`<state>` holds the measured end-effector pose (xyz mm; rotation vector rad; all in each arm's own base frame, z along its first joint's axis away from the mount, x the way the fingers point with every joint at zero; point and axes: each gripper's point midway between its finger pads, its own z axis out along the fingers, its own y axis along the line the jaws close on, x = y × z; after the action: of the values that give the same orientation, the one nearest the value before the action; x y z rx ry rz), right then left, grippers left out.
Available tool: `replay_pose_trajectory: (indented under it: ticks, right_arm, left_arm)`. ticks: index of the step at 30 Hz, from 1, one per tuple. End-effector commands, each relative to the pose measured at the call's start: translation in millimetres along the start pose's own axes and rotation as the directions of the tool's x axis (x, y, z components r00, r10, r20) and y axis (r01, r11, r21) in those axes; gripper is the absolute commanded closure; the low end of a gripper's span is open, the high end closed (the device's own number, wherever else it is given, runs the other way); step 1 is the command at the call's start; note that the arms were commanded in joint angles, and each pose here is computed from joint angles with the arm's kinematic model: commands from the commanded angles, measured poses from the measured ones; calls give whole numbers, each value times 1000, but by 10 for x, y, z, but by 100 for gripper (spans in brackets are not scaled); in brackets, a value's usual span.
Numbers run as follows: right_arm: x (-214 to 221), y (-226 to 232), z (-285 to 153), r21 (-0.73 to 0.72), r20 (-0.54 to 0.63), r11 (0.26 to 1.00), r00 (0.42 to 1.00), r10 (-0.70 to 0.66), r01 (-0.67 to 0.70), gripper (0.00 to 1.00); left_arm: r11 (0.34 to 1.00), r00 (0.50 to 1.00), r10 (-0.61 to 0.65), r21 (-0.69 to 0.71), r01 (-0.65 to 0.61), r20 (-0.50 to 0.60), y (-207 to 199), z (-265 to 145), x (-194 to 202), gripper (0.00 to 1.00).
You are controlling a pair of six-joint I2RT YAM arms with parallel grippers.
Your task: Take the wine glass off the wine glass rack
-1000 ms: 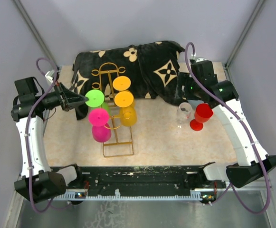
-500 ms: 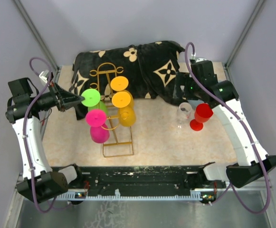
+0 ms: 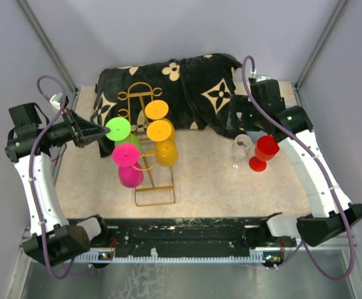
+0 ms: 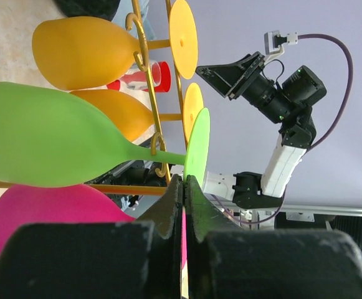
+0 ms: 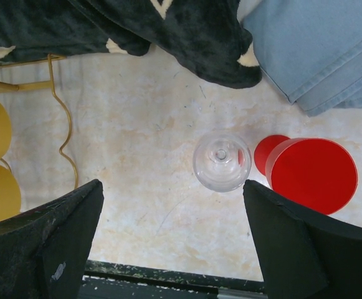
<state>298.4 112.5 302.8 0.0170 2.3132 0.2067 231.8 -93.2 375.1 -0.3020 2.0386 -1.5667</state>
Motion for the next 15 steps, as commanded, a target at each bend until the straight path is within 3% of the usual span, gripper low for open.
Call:
replay_pose_trajectory:
  ticks: [1,11,15]
  right_arm:
    - [-95,64,10,-26,48,1000,999,-12,13,6]
    - [-67,58,53,-23,42,1000,999,-16,17,5]
    - [-91,58,56,-22,49,1000,999,-15,16,5]
  left_arm:
    - [999,999,50,13,-50,4,-95,-43,34,100]
    - [997,997,73,-4,-73,16,-93,-50,10,100]
    - [984,980,177,-12,-177,94,-172,-117,-346,100]
